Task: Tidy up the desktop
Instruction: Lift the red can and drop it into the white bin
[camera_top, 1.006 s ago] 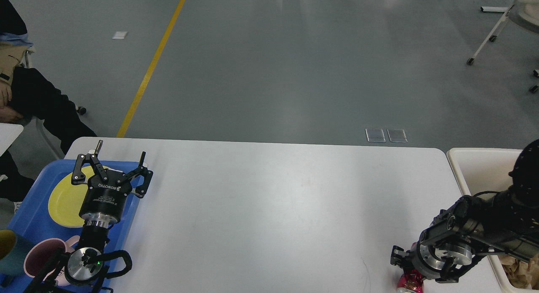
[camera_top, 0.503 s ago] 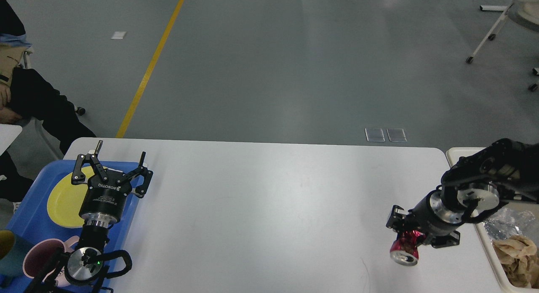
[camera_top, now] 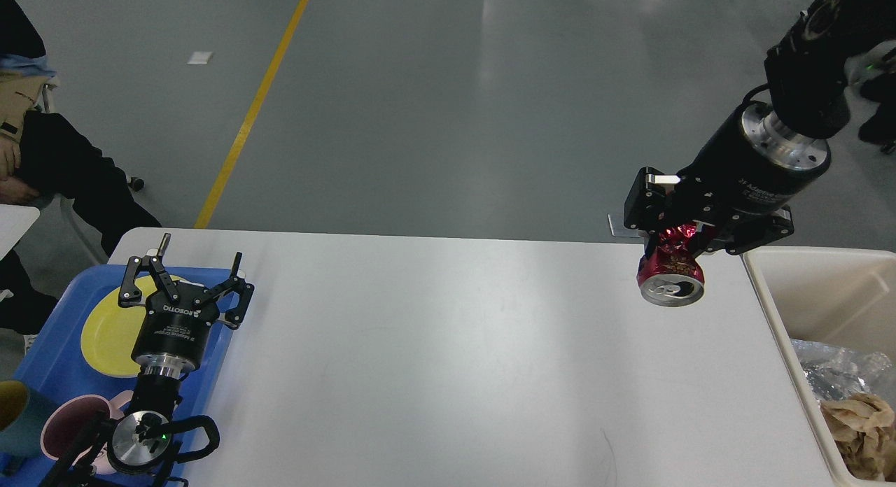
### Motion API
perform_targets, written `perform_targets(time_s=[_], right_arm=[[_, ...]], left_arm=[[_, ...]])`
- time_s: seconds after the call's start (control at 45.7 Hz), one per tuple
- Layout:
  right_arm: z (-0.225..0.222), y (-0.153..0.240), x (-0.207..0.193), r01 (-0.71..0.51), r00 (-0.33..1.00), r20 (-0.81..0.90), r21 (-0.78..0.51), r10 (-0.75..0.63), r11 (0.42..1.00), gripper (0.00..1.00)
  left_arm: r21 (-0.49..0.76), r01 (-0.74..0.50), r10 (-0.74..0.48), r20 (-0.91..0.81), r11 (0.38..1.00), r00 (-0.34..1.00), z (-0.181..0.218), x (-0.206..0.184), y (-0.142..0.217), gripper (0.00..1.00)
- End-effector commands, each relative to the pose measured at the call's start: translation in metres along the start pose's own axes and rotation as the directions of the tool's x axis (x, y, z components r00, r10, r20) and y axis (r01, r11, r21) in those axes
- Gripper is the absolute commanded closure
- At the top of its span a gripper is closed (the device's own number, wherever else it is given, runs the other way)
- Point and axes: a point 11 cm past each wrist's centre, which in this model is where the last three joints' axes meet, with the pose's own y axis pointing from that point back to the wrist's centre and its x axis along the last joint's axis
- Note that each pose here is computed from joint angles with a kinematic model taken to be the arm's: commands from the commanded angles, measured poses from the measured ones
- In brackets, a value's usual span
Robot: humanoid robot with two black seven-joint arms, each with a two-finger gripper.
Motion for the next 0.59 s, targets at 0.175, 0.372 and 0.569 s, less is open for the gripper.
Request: perform_targets(time_s=[0.175, 0.372, 0.569], right_arm=[[0.024, 0.012, 0.013, -0.085, 0.993, 0.076, -0.028, 0.086, 0.996, 1.0], [0.094, 0.001, 0.035, -0.175, 0.947, 0.262, -0.069, 0.187, 0.982, 1.0], [0.184, -0.036, 0.051, -0.197, 0.861, 0.459, -0.101, 0.221, 0.975, 1.0]], left_arm=[[0.0, -0.001, 0.001, 0.0, 1.0, 1.0, 0.0, 0.0, 0.0, 0.04], [0.0, -0.001, 0.001, 0.0, 1.0, 1.0, 0.0, 0.0, 0.0, 0.04], [0.0, -0.001, 0.001, 0.0, 1.0, 1.0, 0.0, 0.0, 0.0, 0.04]])
